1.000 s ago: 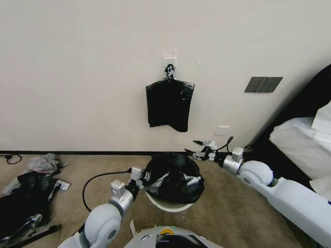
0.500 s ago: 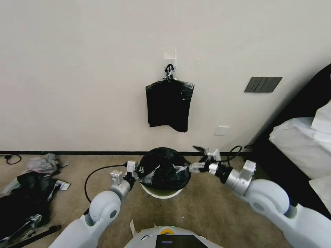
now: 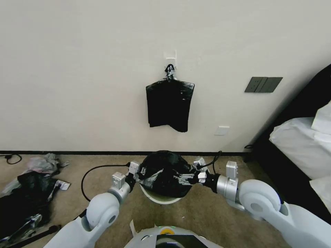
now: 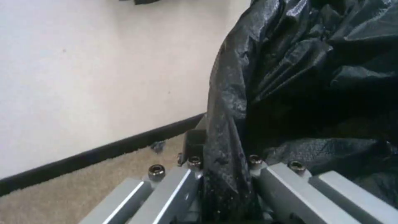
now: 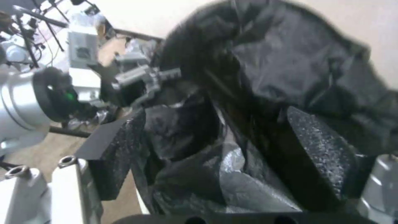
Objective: Place a trash bag onto the trash bin.
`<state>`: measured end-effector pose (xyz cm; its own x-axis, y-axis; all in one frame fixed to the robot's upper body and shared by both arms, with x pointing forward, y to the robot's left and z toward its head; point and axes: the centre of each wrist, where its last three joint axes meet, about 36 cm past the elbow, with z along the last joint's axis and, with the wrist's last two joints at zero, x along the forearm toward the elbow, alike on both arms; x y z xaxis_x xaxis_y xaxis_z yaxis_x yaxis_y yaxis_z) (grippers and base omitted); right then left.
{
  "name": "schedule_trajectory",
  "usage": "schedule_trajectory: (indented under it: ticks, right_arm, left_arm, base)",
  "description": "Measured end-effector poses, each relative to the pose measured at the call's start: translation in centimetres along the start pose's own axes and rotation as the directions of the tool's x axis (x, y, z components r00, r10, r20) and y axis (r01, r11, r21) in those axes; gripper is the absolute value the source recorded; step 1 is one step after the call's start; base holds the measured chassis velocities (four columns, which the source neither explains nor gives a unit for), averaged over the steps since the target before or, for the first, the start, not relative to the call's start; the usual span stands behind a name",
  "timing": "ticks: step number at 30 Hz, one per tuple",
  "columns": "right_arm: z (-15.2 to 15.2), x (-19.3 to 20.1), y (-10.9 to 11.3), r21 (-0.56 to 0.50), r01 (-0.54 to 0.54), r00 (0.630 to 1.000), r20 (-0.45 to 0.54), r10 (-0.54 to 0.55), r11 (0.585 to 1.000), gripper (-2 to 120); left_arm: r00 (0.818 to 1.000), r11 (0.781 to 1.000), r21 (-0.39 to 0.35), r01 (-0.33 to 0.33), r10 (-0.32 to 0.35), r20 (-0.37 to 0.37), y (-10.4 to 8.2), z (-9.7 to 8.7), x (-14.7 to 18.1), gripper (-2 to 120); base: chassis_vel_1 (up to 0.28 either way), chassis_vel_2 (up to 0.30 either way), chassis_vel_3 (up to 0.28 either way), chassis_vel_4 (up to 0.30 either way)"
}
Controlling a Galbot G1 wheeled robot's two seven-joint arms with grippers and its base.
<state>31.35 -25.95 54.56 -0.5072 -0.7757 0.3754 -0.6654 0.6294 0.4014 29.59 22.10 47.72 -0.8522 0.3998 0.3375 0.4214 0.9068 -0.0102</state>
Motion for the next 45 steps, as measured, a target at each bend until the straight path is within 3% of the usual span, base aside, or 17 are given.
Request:
schedule_trajectory:
  ticks: [6,16,24,26,34,45]
  right_arm:
    - [0.2,-0.2,-0.6,-0.014,-0.026,0.999,-0.049,0.025,1.000,73]
    - [0.3,-0.1,-0.2,0.037,-0.041,0.992,-0.120,0.045,0.998,34]
    - [0.5,0.0,0.5,0.072,-0.041,0.992,-0.113,0.049,0.997,11]
    - [0.7,0.0,0.7,0.099,-0.044,0.994,-0.093,0.053,0.994,0]
    - [1.4,0.1,1.4,0.190,-0.033,0.999,-0.031,0.040,0.981,0]
    - [3.5,-0.3,2.6,0.324,0.014,1.000,0.012,-0.019,0.946,0]
  left_arm:
    - [1.000,1.000,-0.023,-0.011,0.011,0.009,-0.5,0.0,0.2,1]
    - [1.000,0.999,-0.037,-0.012,0.013,0.017,-0.9,-0.1,0.5,1]
    - [1.000,1.000,-0.020,0.003,-0.003,0.010,-1.0,-0.1,0.4,1]
    - [1.000,1.000,0.015,0.007,-0.007,-0.008,-0.9,-0.3,0.2,1]
    - [0.998,0.991,0.131,0.040,-0.033,-0.051,0.3,-1.6,-0.5,1]
    - [0.993,0.960,0.268,0.084,-0.060,-0.099,2.3,-3.8,-1.6,1]
  base:
    - [0.000,0.000,0.000,0.000]
    - [0.000,0.000,0.000,0.000]
    - [0.000,0.000,0.000,0.000]
    - [0.000,0.000,0.000,0.000]
    - [0.000,0.000,0.000,0.000]
    - [0.000,0.000,0.000,0.000]
